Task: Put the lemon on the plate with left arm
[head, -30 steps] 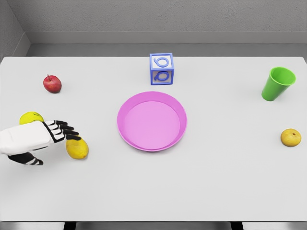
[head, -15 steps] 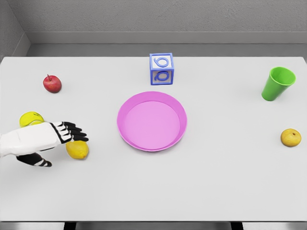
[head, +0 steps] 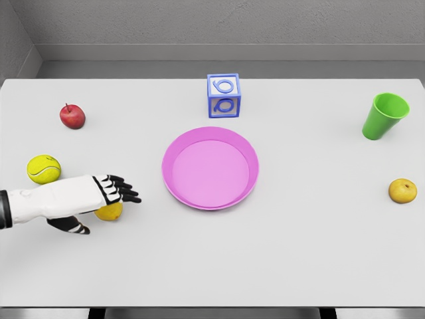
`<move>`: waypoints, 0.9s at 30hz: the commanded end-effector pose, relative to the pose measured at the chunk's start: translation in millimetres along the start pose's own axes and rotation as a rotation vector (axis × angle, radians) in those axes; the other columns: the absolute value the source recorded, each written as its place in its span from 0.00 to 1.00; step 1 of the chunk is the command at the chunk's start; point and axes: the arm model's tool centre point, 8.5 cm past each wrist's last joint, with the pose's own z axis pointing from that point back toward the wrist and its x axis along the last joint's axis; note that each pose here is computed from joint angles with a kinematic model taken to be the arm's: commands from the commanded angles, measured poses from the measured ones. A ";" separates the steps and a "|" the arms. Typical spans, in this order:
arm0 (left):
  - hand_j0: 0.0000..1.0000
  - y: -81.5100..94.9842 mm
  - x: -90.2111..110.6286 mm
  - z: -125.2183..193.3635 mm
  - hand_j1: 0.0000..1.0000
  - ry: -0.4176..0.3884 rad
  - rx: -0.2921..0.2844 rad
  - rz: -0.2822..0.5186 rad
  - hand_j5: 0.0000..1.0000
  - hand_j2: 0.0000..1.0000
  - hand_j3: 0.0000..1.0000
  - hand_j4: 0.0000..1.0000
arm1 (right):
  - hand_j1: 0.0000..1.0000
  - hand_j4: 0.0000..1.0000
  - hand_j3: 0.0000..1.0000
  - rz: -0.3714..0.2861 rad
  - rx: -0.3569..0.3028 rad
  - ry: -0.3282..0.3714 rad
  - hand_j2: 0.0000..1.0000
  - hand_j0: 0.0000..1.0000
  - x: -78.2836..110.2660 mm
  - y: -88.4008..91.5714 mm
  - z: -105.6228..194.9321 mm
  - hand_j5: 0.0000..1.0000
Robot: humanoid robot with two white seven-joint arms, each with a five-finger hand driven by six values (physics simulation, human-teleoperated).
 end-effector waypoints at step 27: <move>0.85 -6.8 -21.0 -19.2 0.85 0.050 -0.026 -0.006 0.85 0.85 0.85 0.85 | 1.00 1.00 1.00 -0.001 0.000 0.000 1.00 1.00 0.1 0.0 0.0 1.00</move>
